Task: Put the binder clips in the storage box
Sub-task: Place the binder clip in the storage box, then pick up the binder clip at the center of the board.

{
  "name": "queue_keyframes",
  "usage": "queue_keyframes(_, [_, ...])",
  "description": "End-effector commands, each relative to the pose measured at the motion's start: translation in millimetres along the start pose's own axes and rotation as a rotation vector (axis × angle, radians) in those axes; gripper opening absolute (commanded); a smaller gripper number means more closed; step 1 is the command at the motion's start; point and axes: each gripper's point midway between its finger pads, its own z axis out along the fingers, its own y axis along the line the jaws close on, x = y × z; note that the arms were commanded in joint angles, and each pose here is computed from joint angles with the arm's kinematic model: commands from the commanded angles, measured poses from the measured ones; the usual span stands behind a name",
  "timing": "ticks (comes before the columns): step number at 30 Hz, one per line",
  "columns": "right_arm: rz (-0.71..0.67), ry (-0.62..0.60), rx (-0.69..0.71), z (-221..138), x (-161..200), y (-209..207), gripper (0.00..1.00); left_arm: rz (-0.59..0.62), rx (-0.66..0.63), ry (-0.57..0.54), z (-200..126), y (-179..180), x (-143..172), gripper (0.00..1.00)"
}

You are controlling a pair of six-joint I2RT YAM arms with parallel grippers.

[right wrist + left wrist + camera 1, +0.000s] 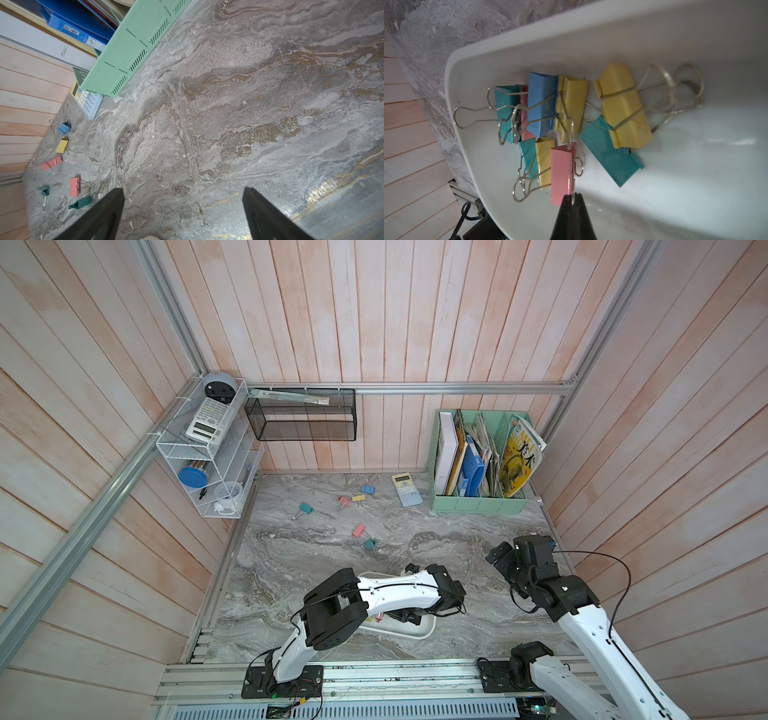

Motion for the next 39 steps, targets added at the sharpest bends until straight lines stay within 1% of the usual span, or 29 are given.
queue_keyframes(1, [-0.035,-0.001,-0.005,1.1,-0.6,1.8,0.96,-0.061,-0.033,-0.061,0.6,9.2,-8.1,0.08])
queue_keyframes(6, [-0.046,-0.003,-0.022,2.1,-1.8,6.3,0.96,-0.088,0.027,-0.087,-9.5,4.3,-14.0,0.24])
queue_keyframes(8, [-0.051,-0.001,-0.023,2.9,-1.9,7.7,0.97,-0.092,0.061,-0.103,-18.4,1.5,-19.0,0.26])
queue_keyframes(12, [-0.056,0.002,-0.020,3.9,-1.7,8.0,0.97,-0.099,0.142,-0.154,-45.1,-3.7,-34.1,0.27])
queue_keyframes(15, [-0.061,0.000,-0.023,3.8,-2.4,8.8,0.97,-0.129,0.193,-0.206,-71.4,4.2,-51.0,0.27])
queue_keyframes(18, [-0.065,-0.007,-0.022,3.0,-4.4,9.6,0.97,-0.186,0.233,-0.271,-99.1,28.7,-76.1,0.27])
queue_keyframes(20, [-0.071,-0.011,-0.026,2.7,-6.0,11.9,0.97,-0.234,0.245,-0.320,-113.7,55.3,-98.4,0.27])
queue_keyframes(23, [-0.078,-0.016,-0.055,3.6,-8.2,19.5,0.97,-0.324,0.284,-0.373,-120.3,95.3,-133.9,0.27])
queue_keyframes(26, [-0.092,-0.013,-0.090,5.5,-8.9,29.4,0.97,-0.437,0.331,-0.382,-103.1,134.6,-169.1,0.27])
queue_keyframes(28, [-0.103,-0.008,-0.115,7.4,-9.1,36.6,0.97,-0.494,0.366,-0.374,-87.1,149.7,-186.1,0.27])
queue_keyframes(30, [-0.113,0.000,-0.142,9.8,-9.1,45.1,0.97,-0.505,0.365,-0.378,-68.6,159.6,-200.2,0.28])
queue_keyframes(31, [-0.122,0.004,-0.165,10.8,-9.3,51.6,0.97,-0.488,0.352,-0.376,-57.3,161.8,-205.9,0.28])
queue_keyframes(34, [-0.164,0.038,-0.267,11.9,-5.0,75.7,0.97,-0.478,0.333,-0.315,-19.2,168.7,-216.7,0.30])
queue_keyframes(37, [-0.226,0.084,-0.408,8.9,2.1,106.3,0.97,-0.526,0.353,-0.263,16.7,177.9,-228.2,0.37])
queue_keyframes(39, [-0.252,0.106,-0.434,9.3,4.0,115.5,0.97,-0.563,0.372,-0.270,32.4,189.1,-240.6,0.45])
